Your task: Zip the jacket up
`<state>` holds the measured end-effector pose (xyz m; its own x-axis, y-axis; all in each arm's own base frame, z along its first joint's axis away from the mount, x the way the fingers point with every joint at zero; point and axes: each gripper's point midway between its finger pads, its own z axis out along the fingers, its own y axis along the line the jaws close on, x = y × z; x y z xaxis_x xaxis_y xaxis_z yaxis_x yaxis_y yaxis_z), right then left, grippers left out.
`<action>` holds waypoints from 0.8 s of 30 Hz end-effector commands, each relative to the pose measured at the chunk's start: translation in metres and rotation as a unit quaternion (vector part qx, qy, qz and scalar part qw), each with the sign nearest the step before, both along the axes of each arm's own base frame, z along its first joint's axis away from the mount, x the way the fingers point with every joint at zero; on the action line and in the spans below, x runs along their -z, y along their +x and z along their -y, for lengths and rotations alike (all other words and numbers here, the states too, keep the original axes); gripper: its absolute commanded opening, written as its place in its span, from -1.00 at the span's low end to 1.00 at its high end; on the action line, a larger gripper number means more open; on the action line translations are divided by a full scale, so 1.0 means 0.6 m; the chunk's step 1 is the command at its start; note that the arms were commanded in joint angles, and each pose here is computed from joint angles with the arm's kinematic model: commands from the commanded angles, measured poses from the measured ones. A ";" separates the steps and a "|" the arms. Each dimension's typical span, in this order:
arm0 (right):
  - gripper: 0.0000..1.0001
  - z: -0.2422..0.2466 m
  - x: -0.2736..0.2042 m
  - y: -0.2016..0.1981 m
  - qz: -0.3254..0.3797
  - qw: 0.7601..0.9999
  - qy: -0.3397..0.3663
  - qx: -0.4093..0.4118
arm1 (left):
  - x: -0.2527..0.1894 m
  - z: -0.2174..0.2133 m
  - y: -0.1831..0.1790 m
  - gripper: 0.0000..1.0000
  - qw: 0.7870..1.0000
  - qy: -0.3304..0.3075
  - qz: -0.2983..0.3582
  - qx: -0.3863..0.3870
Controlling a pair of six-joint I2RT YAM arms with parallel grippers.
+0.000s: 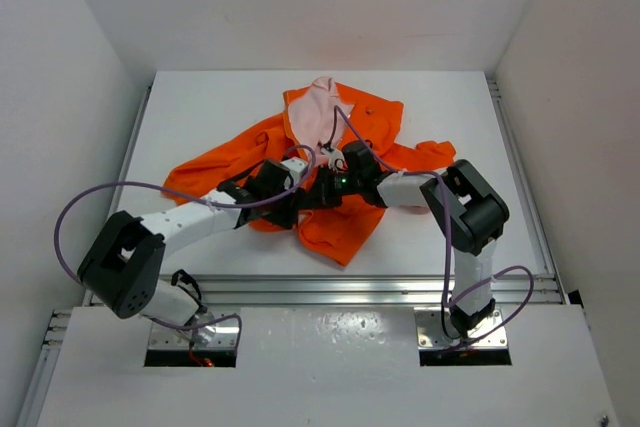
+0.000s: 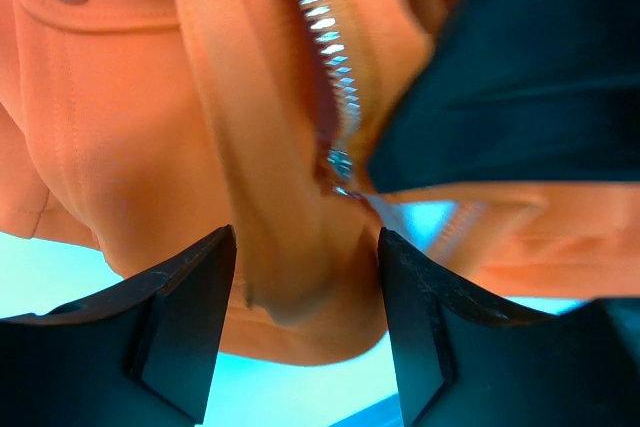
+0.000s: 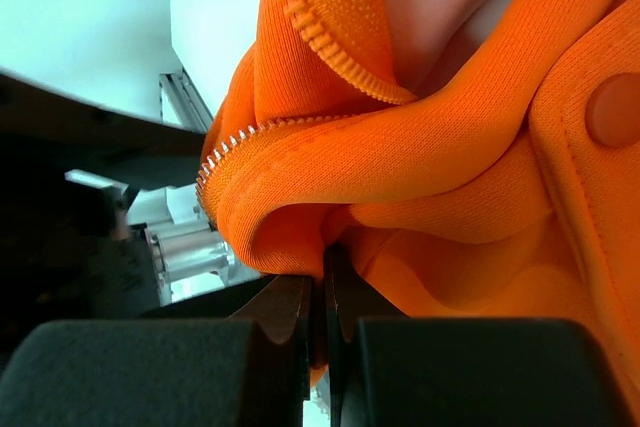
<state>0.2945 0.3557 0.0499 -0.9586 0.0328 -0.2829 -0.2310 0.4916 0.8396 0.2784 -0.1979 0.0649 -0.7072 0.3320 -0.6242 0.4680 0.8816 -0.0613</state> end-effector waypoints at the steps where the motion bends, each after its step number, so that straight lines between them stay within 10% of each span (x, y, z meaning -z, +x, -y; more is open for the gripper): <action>1: -0.99 -0.001 -0.032 0.018 0.035 0.999 0.015 0.003 | 0.000 0.003 0.021 0.28 0.999 0.014 0.010 -0.026; 20: -0.99 0.010 -0.026 0.018 0.027 0.999 0.008 0.015 | -0.012 0.046 0.031 0.10 0.998 -0.060 0.008 0.017; 24: -0.99 0.027 -0.024 0.012 0.028 0.999 0.002 0.017 | -0.009 0.033 0.025 -0.46 0.998 -0.052 0.009 0.019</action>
